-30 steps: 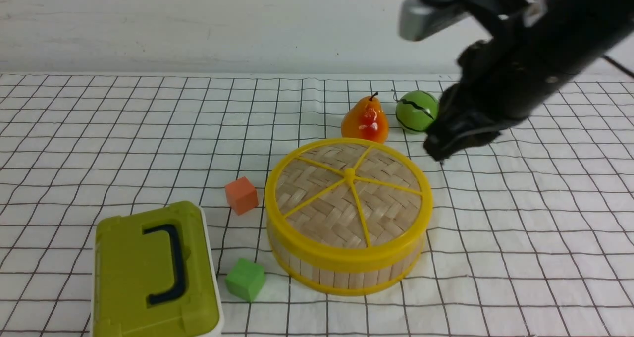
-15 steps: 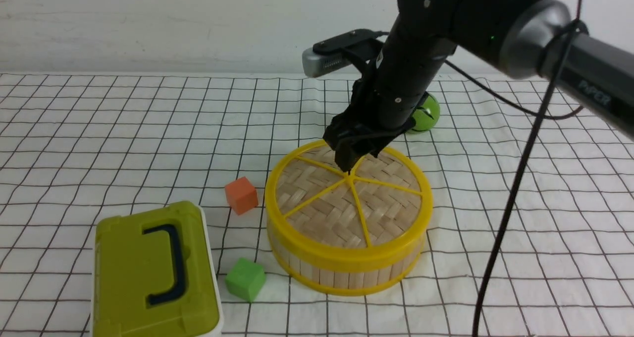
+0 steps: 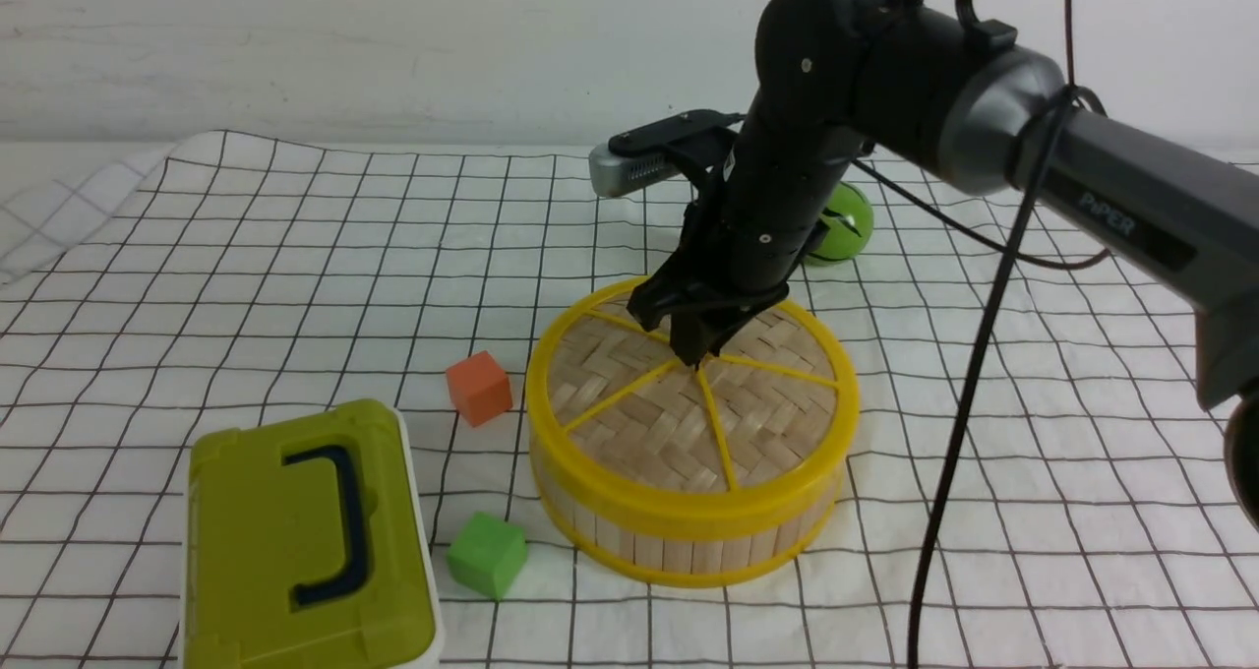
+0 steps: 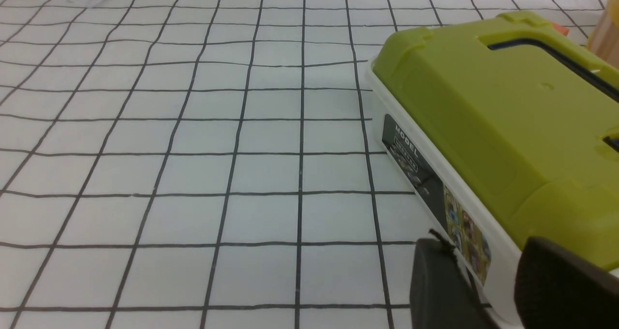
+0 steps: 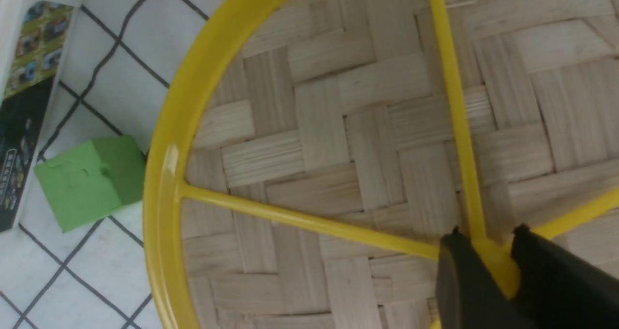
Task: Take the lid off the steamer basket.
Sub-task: Use the right arm to lift the lid of the steamer, then use the right arm to place the steamer lid on the table
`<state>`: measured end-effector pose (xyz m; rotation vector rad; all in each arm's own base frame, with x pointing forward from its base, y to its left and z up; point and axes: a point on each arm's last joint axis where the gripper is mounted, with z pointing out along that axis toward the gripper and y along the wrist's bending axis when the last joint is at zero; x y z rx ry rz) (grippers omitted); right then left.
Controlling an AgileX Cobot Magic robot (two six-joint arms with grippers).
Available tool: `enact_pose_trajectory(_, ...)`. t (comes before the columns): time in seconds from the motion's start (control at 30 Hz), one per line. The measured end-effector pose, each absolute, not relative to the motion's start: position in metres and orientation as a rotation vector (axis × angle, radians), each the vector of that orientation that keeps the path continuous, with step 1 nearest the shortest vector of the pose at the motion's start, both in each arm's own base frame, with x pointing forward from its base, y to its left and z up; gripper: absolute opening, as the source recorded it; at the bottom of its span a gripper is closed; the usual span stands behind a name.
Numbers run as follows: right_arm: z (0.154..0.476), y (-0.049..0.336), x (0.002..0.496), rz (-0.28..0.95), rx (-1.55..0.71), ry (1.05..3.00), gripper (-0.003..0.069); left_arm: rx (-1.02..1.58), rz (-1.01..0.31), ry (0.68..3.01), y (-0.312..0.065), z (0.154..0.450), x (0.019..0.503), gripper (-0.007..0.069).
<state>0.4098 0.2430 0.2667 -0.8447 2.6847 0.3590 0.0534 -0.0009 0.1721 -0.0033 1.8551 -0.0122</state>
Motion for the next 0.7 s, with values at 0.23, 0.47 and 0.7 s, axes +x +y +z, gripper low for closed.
enact_pose_trajectory(0.23, 0.295, 0.235, 0.401, 0.331, -0.845, 2.642, 0.0106, -0.004, -0.013, 1.855, -0.001, 0.172, 0.053, 0.0239)
enact_pose_trajectory(0.47, 0.397, 0.16, 0.37, 0.213, -0.67, 2.459, 0.0106, -0.004, -0.013, 1.855, -0.001, 0.172, 0.053, 0.0239)
enact_pose_trajectory(0.7, 0.398, 0.033, 0.343, 0.064, -0.287, 2.586, 0.0106, -0.004, -0.013, 1.855, -0.001, 0.172, 0.053, 0.0239)
